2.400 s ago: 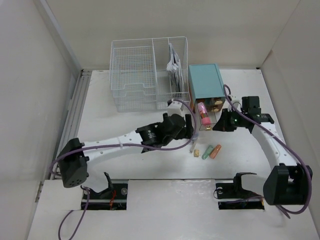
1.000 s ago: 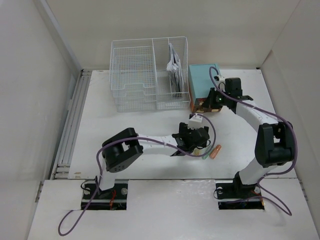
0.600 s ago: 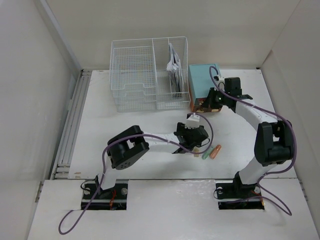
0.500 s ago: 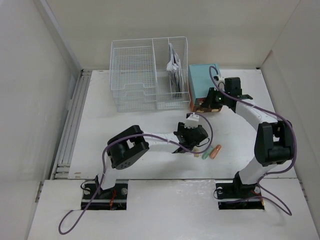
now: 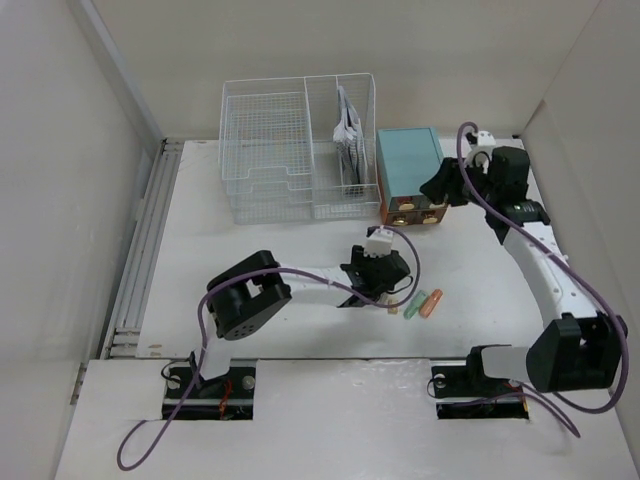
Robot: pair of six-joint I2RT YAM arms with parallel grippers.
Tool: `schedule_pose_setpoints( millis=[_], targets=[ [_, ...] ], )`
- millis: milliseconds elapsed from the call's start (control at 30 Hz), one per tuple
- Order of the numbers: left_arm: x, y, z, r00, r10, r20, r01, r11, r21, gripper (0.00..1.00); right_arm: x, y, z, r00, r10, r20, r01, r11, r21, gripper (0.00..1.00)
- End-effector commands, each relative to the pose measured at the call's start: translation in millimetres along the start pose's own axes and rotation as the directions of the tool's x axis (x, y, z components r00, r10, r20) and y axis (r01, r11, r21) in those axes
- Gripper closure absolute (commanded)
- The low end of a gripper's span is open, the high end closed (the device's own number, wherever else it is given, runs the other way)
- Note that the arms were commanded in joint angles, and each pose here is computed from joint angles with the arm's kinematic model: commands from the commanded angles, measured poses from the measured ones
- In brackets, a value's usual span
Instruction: Organize the desk
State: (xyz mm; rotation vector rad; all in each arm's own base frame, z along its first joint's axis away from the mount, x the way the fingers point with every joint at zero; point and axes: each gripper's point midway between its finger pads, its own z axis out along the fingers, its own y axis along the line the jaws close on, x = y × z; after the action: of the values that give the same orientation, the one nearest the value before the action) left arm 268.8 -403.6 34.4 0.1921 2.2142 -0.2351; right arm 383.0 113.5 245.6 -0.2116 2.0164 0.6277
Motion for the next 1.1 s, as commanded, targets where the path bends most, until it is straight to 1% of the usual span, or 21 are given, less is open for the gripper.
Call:
schedule_pose_setpoints(
  millis=[0,33,67,167,367,400,433,567,600,633,933,967,1000,1033,1067],
  targets=[
    [-40.9,-7.2,-32.5,0.992,-0.109,0.067,0.103,0.99,0.094,1.0,17.1,-46.1,-15.1,0.996,0.086,-0.007,-0.083,0.977,0.198,0.37],
    [-48.0,-12.0,-37.9,0.988,-0.135,0.072,0.126,0.985,0.121,1.0,26.3,-53.4,-14.8,0.994,0.11,-0.013,-0.105,0.97,0.221,0.36],
    [-48.5,-12.5,-43.1,0.988,-0.138,0.062,0.129,0.982,0.14,1.0,25.3,-60.6,-16.8,0.994,0.113,-0.005,-0.108,0.962,0.25,0.36],
    [-77.6,-19.0,-65.7,0.977,-0.184,0.103,0.16,0.965,0.208,1.0,39.9,-75.0,-11.4,0.987,0.158,-0.035,-0.142,0.95,0.277,0.36],
    [-126.2,-33.1,-107.4,0.964,-0.222,0.147,0.165,0.931,0.326,1.0,61.7,-83.8,5.9,0.966,0.237,-0.104,-0.205,0.946,0.25,0.36],
    [-126.3,-33.1,-107.5,0.964,-0.222,0.147,0.165,0.931,0.326,1.0,60.0,-86.9,10.9,0.966,0.236,-0.103,-0.204,0.946,0.25,0.36],
    [-138.1,-31.8,-111.8,0.957,-0.243,0.161,0.179,0.925,0.335,1.0,58.2,-88.3,14.0,0.966,0.24,-0.092,-0.211,0.945,0.248,0.36],
    [-145.6,-29.3,-119.8,0.957,-0.23,0.174,0.161,0.927,0.338,1.0,54.3,-97.3,25.6,0.967,0.242,-0.078,-0.215,0.943,0.256,0.36],
    [-145.6,-29.2,-119.8,0.957,-0.23,0.174,0.161,0.927,0.338,1.0,46.6,-98.0,28.3,0.968,0.244,-0.066,-0.22,0.942,0.253,0.36],
    [-149.6,-28.7,-123.9,0.954,-0.238,0.18,0.165,0.924,0.346,1.0,51.5,-102.1,33.7,0.964,0.254,-0.081,-0.226,0.939,0.259,0.36],
    [-145.8,-21.8,-127.5,0.954,-0.239,0.181,0.166,0.923,0.347,1.0,40.1,-109.6,55.9,0.953,0.302,-0.028,-0.287,0.928,0.236,0.36],
    [-145.7,-21.8,-127.4,0.954,-0.239,0.181,0.166,0.923,0.347,1.0,40.0,-109.2,56.0,0.95,0.312,-0.025,-0.298,0.925,0.236,0.38],
    [-145.7,-21.8,-127.4,0.954,-0.239,0.181,0.166,0.923,0.347,1.0,35.0,-111.1,56.9,0.954,0.3,-0.006,-0.29,0.927,0.238,0.43],
    [-145.7,-21.8,-127.4,0.954,-0.239,0.181,0.166,0.923,0.347,1.0,38.3,-112.0,57.8,0.954,0.299,-0.005,-0.29,0.927,0.237,0.52],
    [-145.7,-21.8,-127.4,0.954,-0.239,0.181,0.166,0.923,0.347,1.0,35.9,-112.5,55.7,0.954,0.299,0.015,-0.294,0.924,0.244,0.55]
  ],
)
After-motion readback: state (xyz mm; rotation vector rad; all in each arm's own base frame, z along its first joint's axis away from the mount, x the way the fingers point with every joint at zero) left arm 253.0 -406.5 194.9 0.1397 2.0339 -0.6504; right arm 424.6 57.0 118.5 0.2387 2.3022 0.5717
